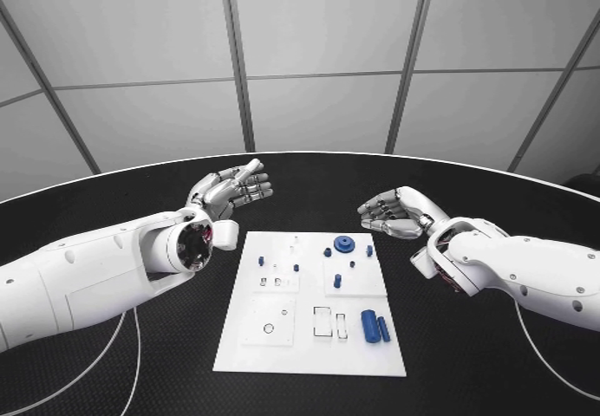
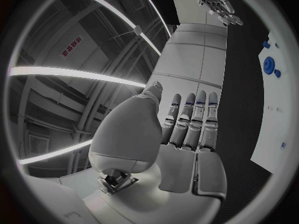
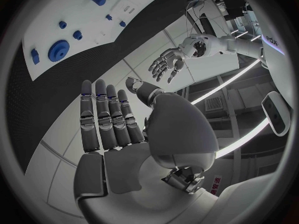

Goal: Assemble the parts on the task board

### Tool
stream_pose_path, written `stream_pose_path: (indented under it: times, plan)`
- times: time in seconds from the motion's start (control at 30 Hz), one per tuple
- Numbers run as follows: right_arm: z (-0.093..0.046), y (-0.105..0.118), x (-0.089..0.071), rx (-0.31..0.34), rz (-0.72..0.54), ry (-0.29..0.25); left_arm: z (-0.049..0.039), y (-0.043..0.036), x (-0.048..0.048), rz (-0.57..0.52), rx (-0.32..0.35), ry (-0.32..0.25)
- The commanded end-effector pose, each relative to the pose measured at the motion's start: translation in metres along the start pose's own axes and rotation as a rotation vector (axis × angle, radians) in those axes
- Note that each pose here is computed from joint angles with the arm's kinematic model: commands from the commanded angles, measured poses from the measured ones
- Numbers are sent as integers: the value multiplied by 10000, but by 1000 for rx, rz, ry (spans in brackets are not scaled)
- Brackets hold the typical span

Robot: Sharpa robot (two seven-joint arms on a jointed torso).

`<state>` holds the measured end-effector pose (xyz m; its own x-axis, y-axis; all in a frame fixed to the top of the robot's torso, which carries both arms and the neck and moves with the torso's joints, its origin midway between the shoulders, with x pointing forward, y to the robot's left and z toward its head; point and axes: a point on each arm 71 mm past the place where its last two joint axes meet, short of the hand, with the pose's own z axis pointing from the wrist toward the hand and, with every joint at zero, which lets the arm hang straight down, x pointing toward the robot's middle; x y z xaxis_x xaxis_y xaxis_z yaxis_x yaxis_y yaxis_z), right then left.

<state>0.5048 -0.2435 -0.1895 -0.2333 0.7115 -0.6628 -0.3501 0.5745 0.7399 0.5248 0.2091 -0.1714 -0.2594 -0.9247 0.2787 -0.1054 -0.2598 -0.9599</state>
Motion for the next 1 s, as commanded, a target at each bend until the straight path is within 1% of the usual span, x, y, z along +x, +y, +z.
stream_pose_path:
  times: [0.03, 0.2, 0.27, 0.3, 0.43, 0.6, 0.77, 0.87, 1.0]
  plan:
    - [40, 37, 29, 2, -95, 70, -54, -14, -2, 6, 0, 24]
    - [127, 102, 87, 16, -260, 138, -143, -26, 43, 8, -3, 76]
    - [168, 123, 97, 28, -307, 149, -177, -30, 61, 4, -7, 95]
    - [220, 150, 100, 39, -350, 156, -212, -35, 75, -2, -9, 112]
    - [330, 226, 112, 44, -461, 163, -290, -58, 104, -13, -15, 141]
    - [424, 331, 119, 30, -552, 150, -342, -108, 153, -18, -14, 162]
    - [501, 447, 138, 6, -609, 141, -375, -149, 185, -20, -12, 175]
    - [533, 494, 170, -3, -635, 157, -386, -163, 194, -21, -12, 178]
    - [576, 534, 234, 8, -658, 196, -392, -180, 207, -20, -12, 181]
